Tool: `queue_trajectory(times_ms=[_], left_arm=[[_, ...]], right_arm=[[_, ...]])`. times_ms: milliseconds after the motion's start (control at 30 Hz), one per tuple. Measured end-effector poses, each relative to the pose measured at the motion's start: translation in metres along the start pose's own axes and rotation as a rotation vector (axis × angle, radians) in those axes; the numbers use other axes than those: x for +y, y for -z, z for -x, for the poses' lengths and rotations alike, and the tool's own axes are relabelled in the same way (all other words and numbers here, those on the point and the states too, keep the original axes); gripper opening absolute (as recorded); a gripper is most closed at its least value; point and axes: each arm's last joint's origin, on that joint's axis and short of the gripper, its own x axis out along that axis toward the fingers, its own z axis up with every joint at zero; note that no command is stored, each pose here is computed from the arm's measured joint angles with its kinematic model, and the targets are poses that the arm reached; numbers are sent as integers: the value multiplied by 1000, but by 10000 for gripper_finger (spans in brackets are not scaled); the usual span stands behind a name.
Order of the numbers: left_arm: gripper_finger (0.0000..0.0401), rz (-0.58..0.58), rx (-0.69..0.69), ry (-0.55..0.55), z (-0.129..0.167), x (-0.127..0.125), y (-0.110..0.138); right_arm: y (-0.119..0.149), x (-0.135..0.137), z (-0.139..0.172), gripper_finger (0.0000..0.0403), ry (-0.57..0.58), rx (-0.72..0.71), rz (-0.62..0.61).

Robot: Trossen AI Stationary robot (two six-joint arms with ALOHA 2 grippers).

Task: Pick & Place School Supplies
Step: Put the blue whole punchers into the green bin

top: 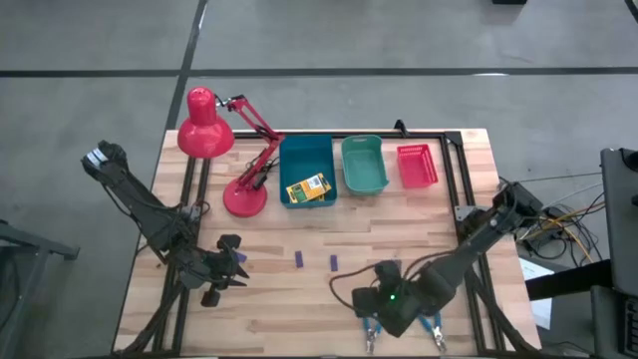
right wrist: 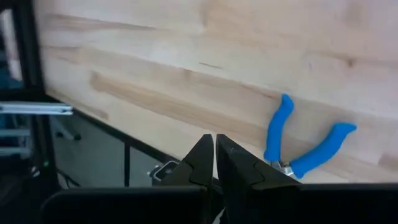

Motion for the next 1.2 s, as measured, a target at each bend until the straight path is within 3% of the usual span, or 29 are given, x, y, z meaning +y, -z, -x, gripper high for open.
queue_trajectory(times_ms=[200,700,833,1200], left_arm=[[99,0,0,0,0,0,0],[99,0,0,0,0,0,0],[99,0,0,0,0,0,0],[99,0,0,0,0,0,0]], right_arm=[[5,-4,-22,20,19,-52,-48],[17,-13,-20,24,-1,-103,-105],[31,-14,-14,43,-25,-28,-214],[30,-18,-11,128,39,-40,-257]])
